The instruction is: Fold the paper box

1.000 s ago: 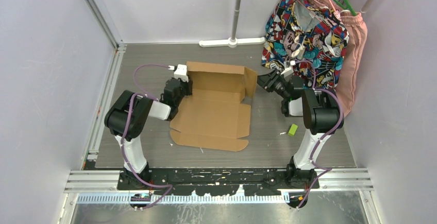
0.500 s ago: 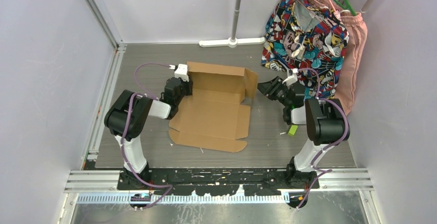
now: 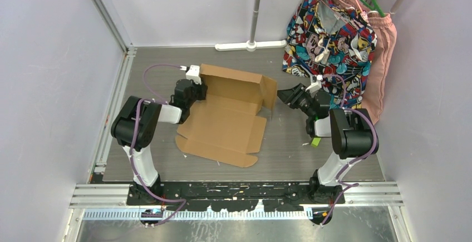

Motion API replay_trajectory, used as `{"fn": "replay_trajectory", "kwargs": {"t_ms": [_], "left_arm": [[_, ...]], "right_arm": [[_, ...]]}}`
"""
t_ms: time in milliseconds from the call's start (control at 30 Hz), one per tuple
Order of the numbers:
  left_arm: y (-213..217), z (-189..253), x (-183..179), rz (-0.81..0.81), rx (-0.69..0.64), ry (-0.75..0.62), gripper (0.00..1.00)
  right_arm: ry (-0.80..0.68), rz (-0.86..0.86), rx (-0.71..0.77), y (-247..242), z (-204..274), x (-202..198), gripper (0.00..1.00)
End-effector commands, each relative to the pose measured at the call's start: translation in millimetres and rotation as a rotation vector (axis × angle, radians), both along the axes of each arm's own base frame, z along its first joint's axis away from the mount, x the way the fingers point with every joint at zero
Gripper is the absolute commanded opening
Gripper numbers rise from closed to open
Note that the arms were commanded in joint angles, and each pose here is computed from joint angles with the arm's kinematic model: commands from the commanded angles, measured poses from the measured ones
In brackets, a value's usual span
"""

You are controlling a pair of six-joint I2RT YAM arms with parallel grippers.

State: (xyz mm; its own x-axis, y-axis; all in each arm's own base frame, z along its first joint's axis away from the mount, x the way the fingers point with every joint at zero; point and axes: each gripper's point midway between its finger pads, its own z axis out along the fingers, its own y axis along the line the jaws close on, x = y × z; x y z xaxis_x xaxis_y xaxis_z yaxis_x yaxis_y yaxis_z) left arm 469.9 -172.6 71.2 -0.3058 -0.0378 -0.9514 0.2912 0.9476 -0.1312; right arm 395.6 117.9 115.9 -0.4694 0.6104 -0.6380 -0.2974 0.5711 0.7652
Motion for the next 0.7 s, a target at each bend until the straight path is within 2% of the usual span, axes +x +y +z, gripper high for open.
{"fn": "replay_trajectory", "kwargs": {"t_ms": [0,167,667], "left_arm": [[-8,19,11,-0.029,-0.047,-0.035,0.23],[-8,19,11,-0.028,-0.044,-0.027,0.23],[-11,17,13,-0.044,-0.039,-0.007,0.23]], "right_arm": [[-0.089,-0.008,-0.015,-2,21,-5,0.47],[-0.065,-0.057,-0.041,-9,7,-20,0.47],[-0.159,0.036,-0.016,8,43,-28,0.48]]}}
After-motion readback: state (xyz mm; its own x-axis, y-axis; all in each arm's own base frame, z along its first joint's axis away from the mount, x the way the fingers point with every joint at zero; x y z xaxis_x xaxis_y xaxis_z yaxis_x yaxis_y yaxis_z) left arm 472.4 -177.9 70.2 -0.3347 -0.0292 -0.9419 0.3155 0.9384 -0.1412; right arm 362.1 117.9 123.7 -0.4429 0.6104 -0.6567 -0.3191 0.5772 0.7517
